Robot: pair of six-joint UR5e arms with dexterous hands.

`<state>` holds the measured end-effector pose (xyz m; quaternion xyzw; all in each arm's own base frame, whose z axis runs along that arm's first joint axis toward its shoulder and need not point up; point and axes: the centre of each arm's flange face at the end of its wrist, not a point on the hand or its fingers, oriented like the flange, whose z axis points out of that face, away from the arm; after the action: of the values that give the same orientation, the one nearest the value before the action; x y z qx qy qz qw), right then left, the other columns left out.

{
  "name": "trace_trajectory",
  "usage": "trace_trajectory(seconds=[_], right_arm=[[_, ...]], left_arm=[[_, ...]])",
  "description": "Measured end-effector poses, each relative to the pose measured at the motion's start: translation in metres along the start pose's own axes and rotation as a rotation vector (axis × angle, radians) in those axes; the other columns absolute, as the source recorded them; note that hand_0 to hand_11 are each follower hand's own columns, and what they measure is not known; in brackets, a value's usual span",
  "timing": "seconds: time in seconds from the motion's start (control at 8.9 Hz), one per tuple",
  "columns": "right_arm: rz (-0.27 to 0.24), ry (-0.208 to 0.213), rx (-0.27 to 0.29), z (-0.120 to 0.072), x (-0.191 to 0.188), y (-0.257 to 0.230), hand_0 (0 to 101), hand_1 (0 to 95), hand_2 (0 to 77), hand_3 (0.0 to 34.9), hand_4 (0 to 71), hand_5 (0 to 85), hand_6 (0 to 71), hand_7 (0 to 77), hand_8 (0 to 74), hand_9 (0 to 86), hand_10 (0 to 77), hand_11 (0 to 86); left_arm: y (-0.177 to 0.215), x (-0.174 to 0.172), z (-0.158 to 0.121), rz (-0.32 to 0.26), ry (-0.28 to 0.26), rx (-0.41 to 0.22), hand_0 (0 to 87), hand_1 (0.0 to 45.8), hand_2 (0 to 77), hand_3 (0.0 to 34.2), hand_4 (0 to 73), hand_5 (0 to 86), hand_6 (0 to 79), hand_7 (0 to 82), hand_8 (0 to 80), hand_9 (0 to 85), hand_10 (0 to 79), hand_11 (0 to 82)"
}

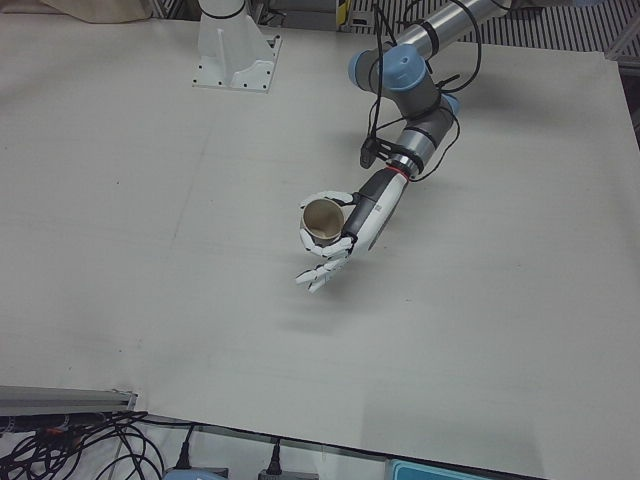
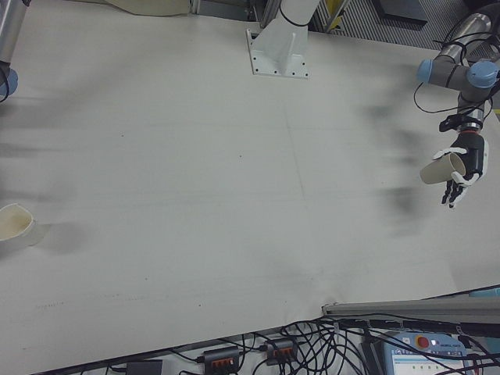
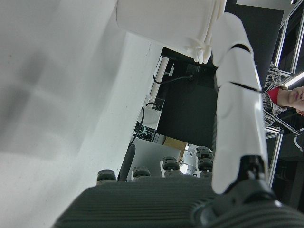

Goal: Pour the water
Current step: 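Reach the right hand to the white cup and grasp it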

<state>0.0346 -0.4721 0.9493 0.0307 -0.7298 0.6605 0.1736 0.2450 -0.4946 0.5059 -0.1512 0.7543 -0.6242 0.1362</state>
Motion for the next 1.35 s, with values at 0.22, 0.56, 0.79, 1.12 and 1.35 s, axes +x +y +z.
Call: trace_trajectory(seconds=[0.22, 0.56, 0.79, 1.12, 1.35], right_arm=[[-0.018, 0.015, -0.022, 0.019, 0.007, 0.010, 62, 30.0, 10.9, 11.9, 0.0, 9.3, 9.8, 1.1, 1.1, 0.5, 0.0, 1.1], [-0.027, 0.018, -0.041, 0.046, 0.036, 0.028, 62, 30.0, 12.0, 11.8, 0.0, 9.3, 13.6, 1.1, 1.1, 0.5, 0.0, 1.1], [-0.023, 0.023, -0.062, 0.059, 0.054, 0.042, 62, 31.1, 14.2, 11.8, 0.0, 9.3, 13.6, 7.6, 1.1, 0.5, 0.0, 1.1], [-0.018, 0.024, -0.094, 0.072, 0.062, 0.059, 68, 33.3, 16.4, 11.9, 0.0, 10.4, 17.5, 14.7, 2.2, 0.5, 0.0, 0.5], [-0.018, 0.018, -0.097, 0.075, 0.063, 0.062, 69, 33.3, 18.0, 11.9, 0.5, 11.5, 20.2, 19.1, 2.7, 2.7, 0.0, 0.5]], left_arm=[[0.000, 0.000, 0.000, 0.000, 0.000, 0.000, 80.4, 30.0, 24.5, 0.0, 38.2, 48.0, 16.9, 14.7, 11.5, 5.5, 6.5, 13.1], [0.000, 0.000, 0.000, 0.000, 0.002, 0.000, 80.6, 30.0, 24.5, 0.0, 38.2, 48.0, 16.9, 14.7, 11.5, 6.0, 6.5, 13.1], [-0.002, 0.001, 0.000, 0.000, 0.003, 0.000, 80.4, 30.0, 24.5, 0.0, 38.2, 48.0, 16.9, 14.7, 11.5, 6.0, 6.5, 13.1], [-0.004, 0.001, 0.000, 0.000, 0.003, -0.001, 80.4, 30.0, 24.5, 0.0, 38.2, 48.0, 16.9, 14.7, 11.5, 5.5, 6.0, 13.1], [-0.006, 0.001, -0.001, 0.000, 0.004, -0.001, 80.3, 30.0, 24.5, 0.0, 38.2, 48.0, 16.9, 14.7, 11.5, 5.5, 6.5, 13.1]])
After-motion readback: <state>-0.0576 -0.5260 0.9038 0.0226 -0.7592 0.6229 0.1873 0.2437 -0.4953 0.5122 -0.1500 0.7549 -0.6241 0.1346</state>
